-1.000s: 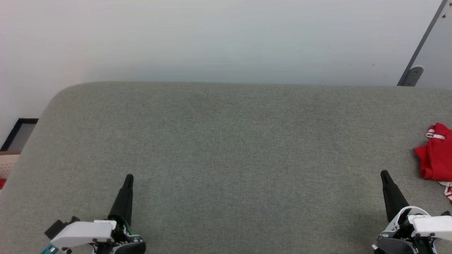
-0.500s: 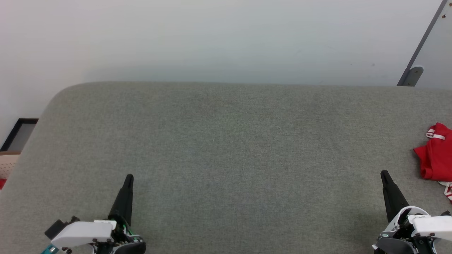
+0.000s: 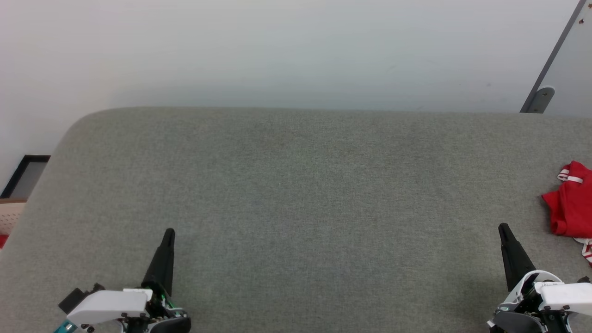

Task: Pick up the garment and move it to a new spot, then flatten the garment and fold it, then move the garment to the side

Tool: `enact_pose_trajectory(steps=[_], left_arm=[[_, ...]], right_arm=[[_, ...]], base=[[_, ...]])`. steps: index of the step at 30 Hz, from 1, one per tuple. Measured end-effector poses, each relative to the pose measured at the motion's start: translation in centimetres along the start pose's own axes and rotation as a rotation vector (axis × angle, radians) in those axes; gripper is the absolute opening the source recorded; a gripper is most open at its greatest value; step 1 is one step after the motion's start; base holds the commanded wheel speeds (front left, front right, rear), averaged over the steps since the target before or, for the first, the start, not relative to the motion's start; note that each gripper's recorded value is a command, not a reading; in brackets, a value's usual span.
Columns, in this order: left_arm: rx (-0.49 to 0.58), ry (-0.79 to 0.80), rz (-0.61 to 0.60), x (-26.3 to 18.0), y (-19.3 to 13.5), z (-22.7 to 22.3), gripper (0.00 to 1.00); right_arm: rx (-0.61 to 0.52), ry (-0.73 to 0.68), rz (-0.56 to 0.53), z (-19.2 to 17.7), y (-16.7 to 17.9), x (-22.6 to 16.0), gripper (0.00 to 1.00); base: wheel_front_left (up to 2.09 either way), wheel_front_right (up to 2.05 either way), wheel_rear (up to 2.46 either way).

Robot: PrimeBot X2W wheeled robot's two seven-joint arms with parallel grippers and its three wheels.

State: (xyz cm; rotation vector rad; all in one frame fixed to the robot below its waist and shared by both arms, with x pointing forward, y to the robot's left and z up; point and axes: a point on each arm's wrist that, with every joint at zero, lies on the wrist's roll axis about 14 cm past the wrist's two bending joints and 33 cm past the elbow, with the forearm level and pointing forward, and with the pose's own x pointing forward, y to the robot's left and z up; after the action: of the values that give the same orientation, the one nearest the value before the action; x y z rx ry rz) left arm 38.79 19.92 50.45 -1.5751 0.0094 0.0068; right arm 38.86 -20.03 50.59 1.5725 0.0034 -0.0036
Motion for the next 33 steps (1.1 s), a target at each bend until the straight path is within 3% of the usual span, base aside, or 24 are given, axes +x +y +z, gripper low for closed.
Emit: enact_pose_trajectory(steps=[33], left_arm=[[0.0, 0.0, 0.0, 0.0, 0.0, 0.01, 0.0]], right_arm=[[0.0, 0.0, 0.0, 0.0, 0.0, 0.0, 0.0]], base=[[0.0, 0.0, 0.0]])
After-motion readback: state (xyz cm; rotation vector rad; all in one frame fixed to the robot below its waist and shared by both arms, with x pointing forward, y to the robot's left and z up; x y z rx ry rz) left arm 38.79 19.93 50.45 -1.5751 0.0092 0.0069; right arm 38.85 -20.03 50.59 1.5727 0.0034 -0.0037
